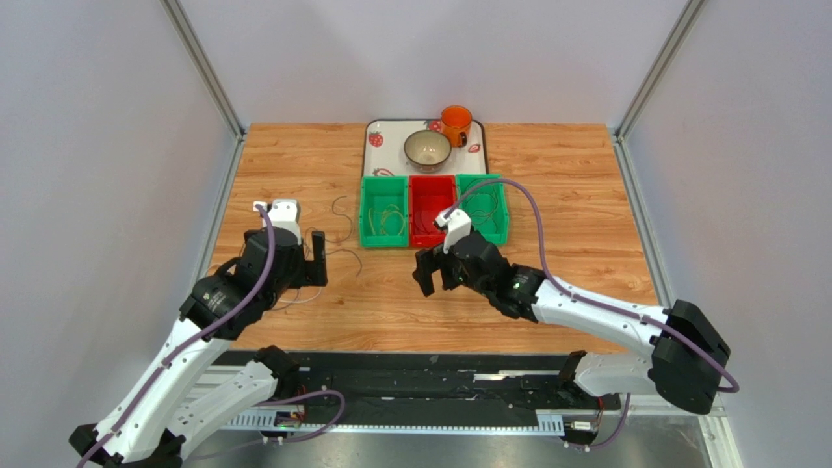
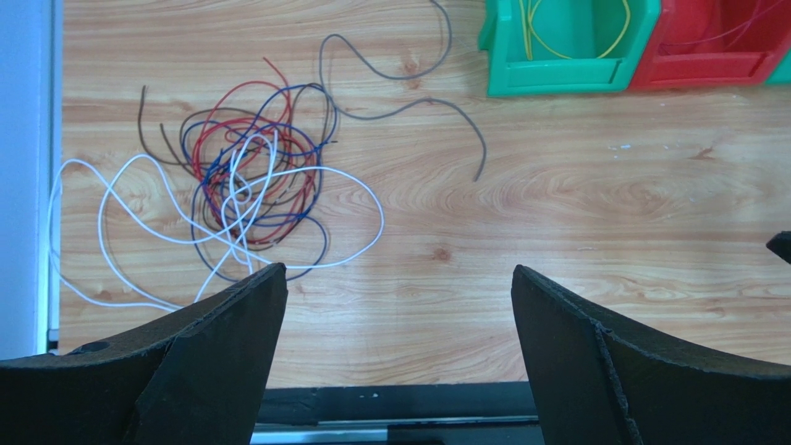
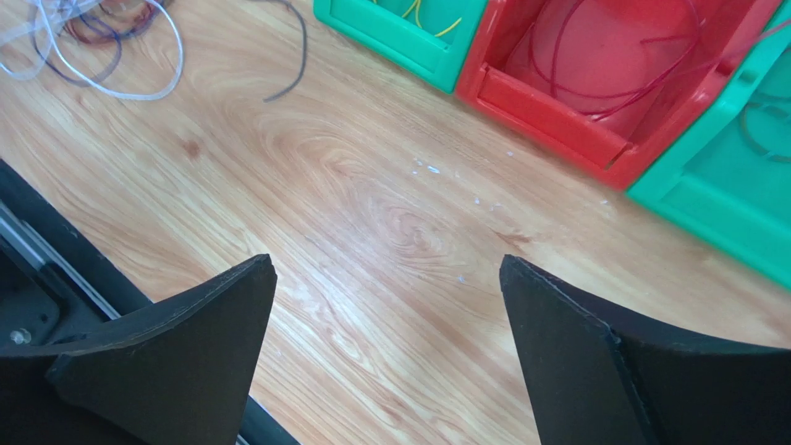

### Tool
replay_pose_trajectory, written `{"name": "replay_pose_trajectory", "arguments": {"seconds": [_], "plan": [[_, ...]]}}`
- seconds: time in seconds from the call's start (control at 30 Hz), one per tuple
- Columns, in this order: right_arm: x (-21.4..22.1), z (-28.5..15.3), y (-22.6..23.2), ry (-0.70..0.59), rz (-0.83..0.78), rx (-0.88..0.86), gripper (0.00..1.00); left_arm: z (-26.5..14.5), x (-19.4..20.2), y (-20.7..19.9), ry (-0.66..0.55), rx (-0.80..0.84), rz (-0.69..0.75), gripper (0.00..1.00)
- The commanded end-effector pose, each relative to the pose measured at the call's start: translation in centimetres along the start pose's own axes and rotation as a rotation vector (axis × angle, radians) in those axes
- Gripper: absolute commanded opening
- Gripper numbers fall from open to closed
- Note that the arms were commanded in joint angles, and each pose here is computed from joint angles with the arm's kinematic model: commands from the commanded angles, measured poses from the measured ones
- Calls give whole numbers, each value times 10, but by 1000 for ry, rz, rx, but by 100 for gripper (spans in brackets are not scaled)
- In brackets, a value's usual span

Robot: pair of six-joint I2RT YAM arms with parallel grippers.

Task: Untangle the cables

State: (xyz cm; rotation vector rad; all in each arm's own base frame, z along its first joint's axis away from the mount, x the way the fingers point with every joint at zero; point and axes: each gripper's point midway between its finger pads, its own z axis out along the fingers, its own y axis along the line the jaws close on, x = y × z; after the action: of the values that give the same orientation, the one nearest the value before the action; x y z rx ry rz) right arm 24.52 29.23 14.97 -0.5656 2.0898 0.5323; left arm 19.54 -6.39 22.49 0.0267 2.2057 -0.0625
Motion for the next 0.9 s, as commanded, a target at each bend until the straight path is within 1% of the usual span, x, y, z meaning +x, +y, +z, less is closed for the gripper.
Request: {"name": "replay_pose_trajectory", "arguments": {"seconds": [0.0, 0.03, 0.07, 0.17, 0.2, 0.33, 0.37, 0.47, 0.53, 0.57, 0.6, 0.63, 0.7, 0.73, 0.77, 0.83, 0.87], "plan": [[-15, 13, -14, -198, 250, 60, 100, 5, -12, 19, -13, -145, -13, 99], [-9, 15, -15, -180, 263, 57, 100, 8, -12, 24, 3, -199, -31, 99], [-3, 16, -17, -160, 279, 57, 100, 6, -17, 27, -7, -228, -56, 99], [-2, 14, -13, -163, 267, 28, 99, 19, -21, 19, -15, -228, -58, 99], [0, 13, -13, -166, 256, 21, 97, 25, -28, 15, -41, -222, -72, 99], [1, 16, -14, -173, 252, 22, 96, 48, -30, 14, -40, -272, -155, 94], [1, 16, -13, -172, 251, 19, 96, 52, -32, 19, -46, -294, -185, 91], [3, 19, -9, -160, 240, 0, 96, 71, -52, 22, -122, -288, -225, 88], [4, 18, -6, -160, 229, -24, 96, 89, -51, 8, -67, -181, -215, 87], [2, 18, -3, -170, 228, -36, 96, 98, -55, 15, -58, -174, -233, 87], [1, 17, -3, -174, 228, -41, 96, 104, -52, 14, -25, -157, -245, 88], [2, 17, 0, -170, 225, -59, 96, 117, -46, 18, 18, -176, -241, 88], [2, 15, 2, -179, 221, -78, 96, 131, -47, 29, 34, -197, -247, 88], [2, 15, 2, -182, 222, -82, 96, 144, -39, 32, 79, -203, -253, 88], [3, 15, 3, -182, 220, -83, 96, 150, -41, 40, 85, -206, -283, 88], [3, 17, 3, -177, 219, -83, 96, 167, -34, 41, 128, -197, -299, 88], [2, 17, 3, -177, 218, -84, 96, 173, -36, 43, 115, -199, -296, 88]]}}
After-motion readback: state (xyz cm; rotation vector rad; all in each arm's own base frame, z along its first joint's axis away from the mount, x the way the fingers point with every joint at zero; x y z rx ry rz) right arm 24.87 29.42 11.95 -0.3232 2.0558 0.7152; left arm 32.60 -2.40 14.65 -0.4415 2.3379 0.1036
